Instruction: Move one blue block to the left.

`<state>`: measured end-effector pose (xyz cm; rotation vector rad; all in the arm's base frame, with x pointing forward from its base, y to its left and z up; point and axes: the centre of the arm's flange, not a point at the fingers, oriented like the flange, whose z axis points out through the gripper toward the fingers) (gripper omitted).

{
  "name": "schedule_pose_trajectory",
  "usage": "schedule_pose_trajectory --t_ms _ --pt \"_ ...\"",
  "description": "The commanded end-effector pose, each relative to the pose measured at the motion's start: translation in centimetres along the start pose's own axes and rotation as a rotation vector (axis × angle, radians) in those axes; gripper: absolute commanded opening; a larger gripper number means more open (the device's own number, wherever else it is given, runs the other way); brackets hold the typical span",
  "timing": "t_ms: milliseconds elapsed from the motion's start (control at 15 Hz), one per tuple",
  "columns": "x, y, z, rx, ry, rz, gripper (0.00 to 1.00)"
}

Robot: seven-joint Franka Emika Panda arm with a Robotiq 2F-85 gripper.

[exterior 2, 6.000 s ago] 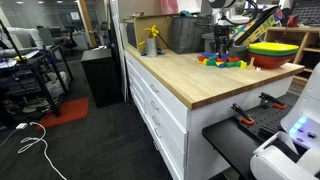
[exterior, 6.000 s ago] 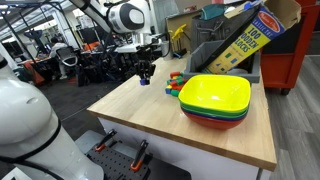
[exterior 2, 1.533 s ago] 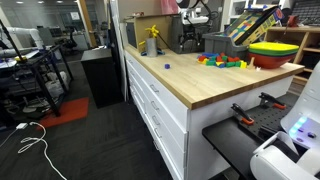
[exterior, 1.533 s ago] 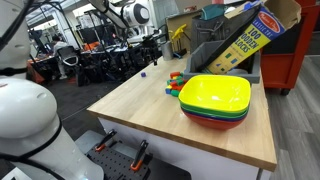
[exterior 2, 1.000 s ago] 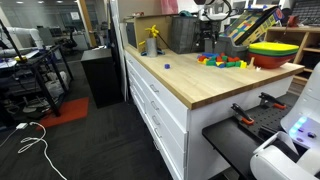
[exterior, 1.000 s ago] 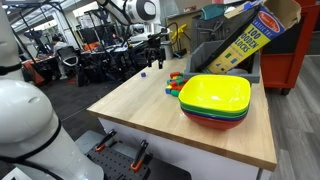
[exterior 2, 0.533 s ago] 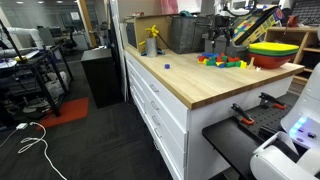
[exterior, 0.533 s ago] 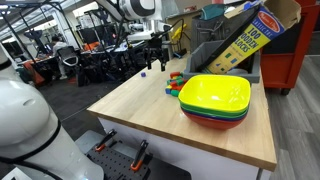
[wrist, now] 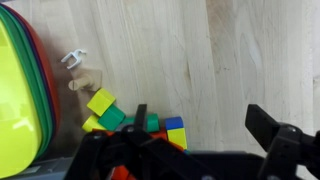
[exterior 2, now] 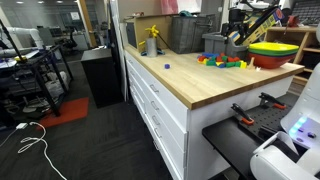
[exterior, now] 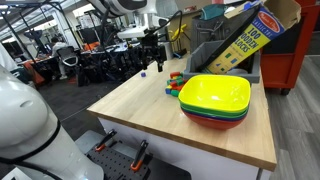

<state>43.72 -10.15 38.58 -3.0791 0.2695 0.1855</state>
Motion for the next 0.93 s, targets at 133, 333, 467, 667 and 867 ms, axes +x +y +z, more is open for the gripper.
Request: schedule_pose_trajectory --t_ms 133,333,467,667,867 --pt "-6.1 1.4 -2.5 0.038 0.042 0.001 1.00" --pt "-8.3 1.2 -3.9 0.066 0.040 0.012 1.00" --pt "-9.7 0.3 -4.8 0.085 -0.026 0.057 1.00" --pt "-7.8 0.7 -4.3 0.062 0.008 0.024 1.00" --pt "-7.6 0.7 -3.8 0.061 -0.002 0.025 1.00"
